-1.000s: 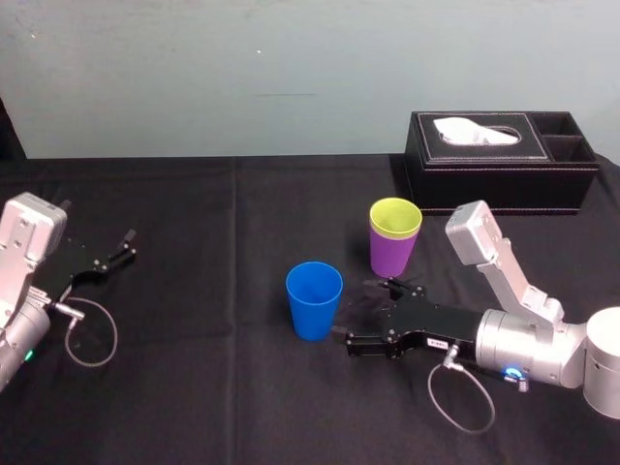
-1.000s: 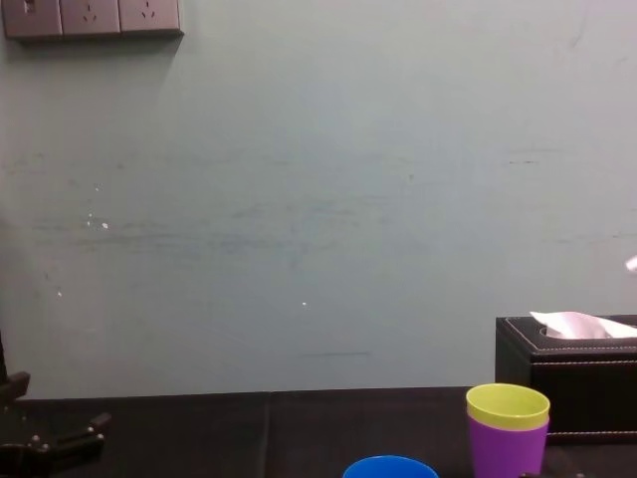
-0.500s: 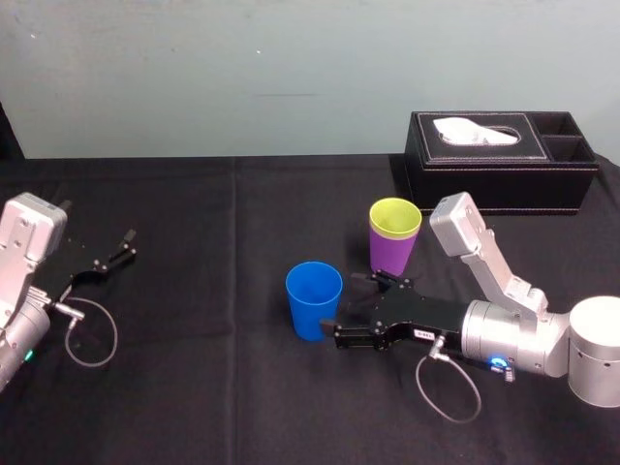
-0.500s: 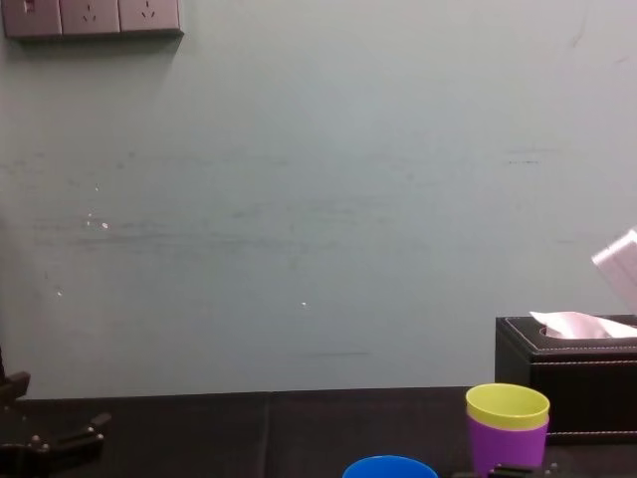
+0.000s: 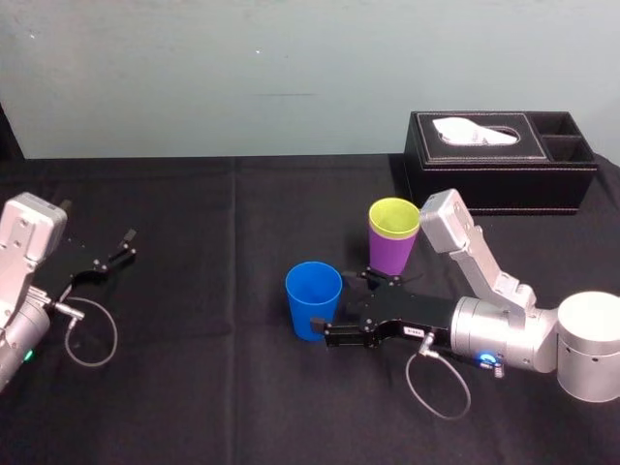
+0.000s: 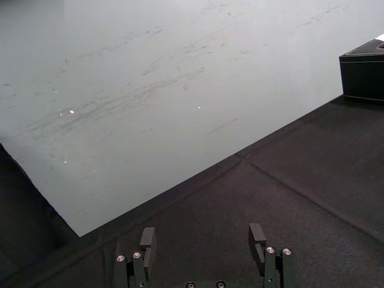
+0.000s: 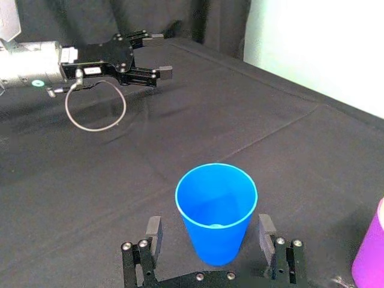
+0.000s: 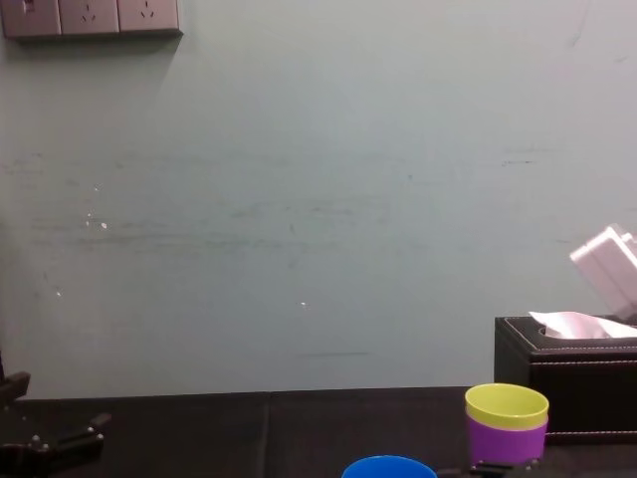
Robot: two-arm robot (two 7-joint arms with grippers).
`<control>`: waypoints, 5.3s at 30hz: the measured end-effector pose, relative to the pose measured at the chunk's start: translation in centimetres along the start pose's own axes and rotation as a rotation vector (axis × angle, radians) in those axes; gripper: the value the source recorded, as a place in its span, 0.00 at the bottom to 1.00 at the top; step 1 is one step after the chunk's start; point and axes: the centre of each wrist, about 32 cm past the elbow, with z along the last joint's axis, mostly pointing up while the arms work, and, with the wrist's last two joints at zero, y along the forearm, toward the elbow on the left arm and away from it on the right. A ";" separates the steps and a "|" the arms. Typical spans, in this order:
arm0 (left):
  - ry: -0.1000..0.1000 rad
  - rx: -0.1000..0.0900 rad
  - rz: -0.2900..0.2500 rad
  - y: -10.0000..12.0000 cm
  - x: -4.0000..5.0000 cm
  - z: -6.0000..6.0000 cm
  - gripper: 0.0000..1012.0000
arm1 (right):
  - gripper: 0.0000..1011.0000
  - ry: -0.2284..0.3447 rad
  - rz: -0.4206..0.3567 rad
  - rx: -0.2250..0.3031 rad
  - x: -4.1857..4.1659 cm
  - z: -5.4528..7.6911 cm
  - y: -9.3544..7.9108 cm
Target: Stack the three plastic cups sequentially using one hand.
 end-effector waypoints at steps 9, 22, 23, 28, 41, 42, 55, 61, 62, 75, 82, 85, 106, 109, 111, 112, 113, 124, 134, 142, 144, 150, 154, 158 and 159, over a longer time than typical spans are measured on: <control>0.000 0.000 0.000 0.0 0.00 0.0 1.00 | 0.99 -0.003 0.002 -0.005 0.11 0.1 0.7; 0.000 0.000 0.000 0.0 0.00 0.0 1.00 | 0.99 -0.008 0.001 -0.012 0.32 0.2 1.4; 0.000 0.000 0.000 0.0 0.00 0.0 1.00 | 0.99 -0.008 0.001 -0.012 0.32 0.2 1.5; 0.000 0.000 0.000 0.0 0.00 0.0 1.00 | 0.99 -0.011 0.002 -0.013 0.26 0.3 1.7; 0.000 0.000 0.000 0.0 0.00 0.0 1.00 | 0.99 -0.018 0.003 -0.014 0.20 0.3 2.1; 0.000 0.000 0.000 0.0 0.00 0.0 1.00 | 0.99 -0.018 0.003 -0.014 0.20 0.3 2.1; 0.000 0.000 0.000 0.0 0.00 0.0 1.00 | 0.79 -0.017 0.003 -0.013 0.19 0.3 2.1; 0.000 0.000 0.000 0.0 0.00 0.0 1.00 | 0.74 -0.017 0.003 -0.013 0.19 0.3 2.1; 0.000 0.000 0.000 0.0 0.00 0.0 1.00 | 0.73 -0.017 0.003 -0.013 0.19 0.3 2.1; 0.000 0.000 0.000 0.0 0.00 0.0 1.00 | 0.71 -0.017 0.002 -0.012 0.20 0.3 2.0; 0.000 0.000 0.000 0.0 0.00 0.0 1.00 | 0.71 -0.018 -0.001 -0.010 0.14 0.4 2.0; 0.000 0.000 0.000 0.0 0.00 0.0 1.00 | 0.71 -0.024 -0.012 -0.005 0.02 0.5 1.7; 0.000 0.000 0.000 0.0 0.00 0.0 1.00 | 0.71 -0.055 -0.135 0.066 0.38 5.9 -2.5; 0.000 0.000 0.000 0.0 0.00 0.0 1.00 | 0.71 -0.050 -0.164 0.082 0.82 6.7 -3.2; 0.000 0.000 0.000 0.0 0.00 0.0 1.00 | 0.71 -0.048 -0.176 0.087 1.03 7.0 -3.4; 0.000 0.000 0.000 0.0 0.00 0.0 1.00 | 0.71 -0.047 -0.182 0.090 1.14 7.1 -3.5; 0.000 0.000 0.000 0.0 0.00 0.0 1.00 | 0.71 -0.046 -0.187 0.093 1.25 7.3 -3.6; 0.000 0.000 0.000 0.0 0.00 0.0 1.00 | 0.71 -0.012 -0.265 0.102 2.77 7.8 -4.6; 0.000 0.000 0.000 0.0 0.00 0.0 1.00 | 0.71 0.014 -0.308 0.081 3.56 7.2 -4.5; 0.000 0.000 0.000 0.0 0.00 0.0 1.00 | 0.71 0.031 -0.340 0.060 4.10 6.5 -4.3; 0.000 0.000 0.000 0.0 0.00 0.0 1.00 | 0.71 0.035 -0.345 0.056 4.24 6.4 -4.2; 0.000 0.000 0.000 0.0 0.00 0.0 1.00 | 0.71 0.036 -0.349 0.054 4.33 6.3 -4.2; 0.000 0.000 0.000 0.0 0.00 0.0 1.00 | 0.71 0.038 -0.350 0.056 4.34 6.2 -4.1; 0.000 0.000 0.000 0.0 0.00 0.0 1.00 | 0.71 0.040 -0.350 0.055 4.33 6.1 -4.0; 0.000 0.000 0.000 0.0 0.00 0.0 1.00 | 0.71 0.040 -0.349 0.054 4.33 6.1 -4.0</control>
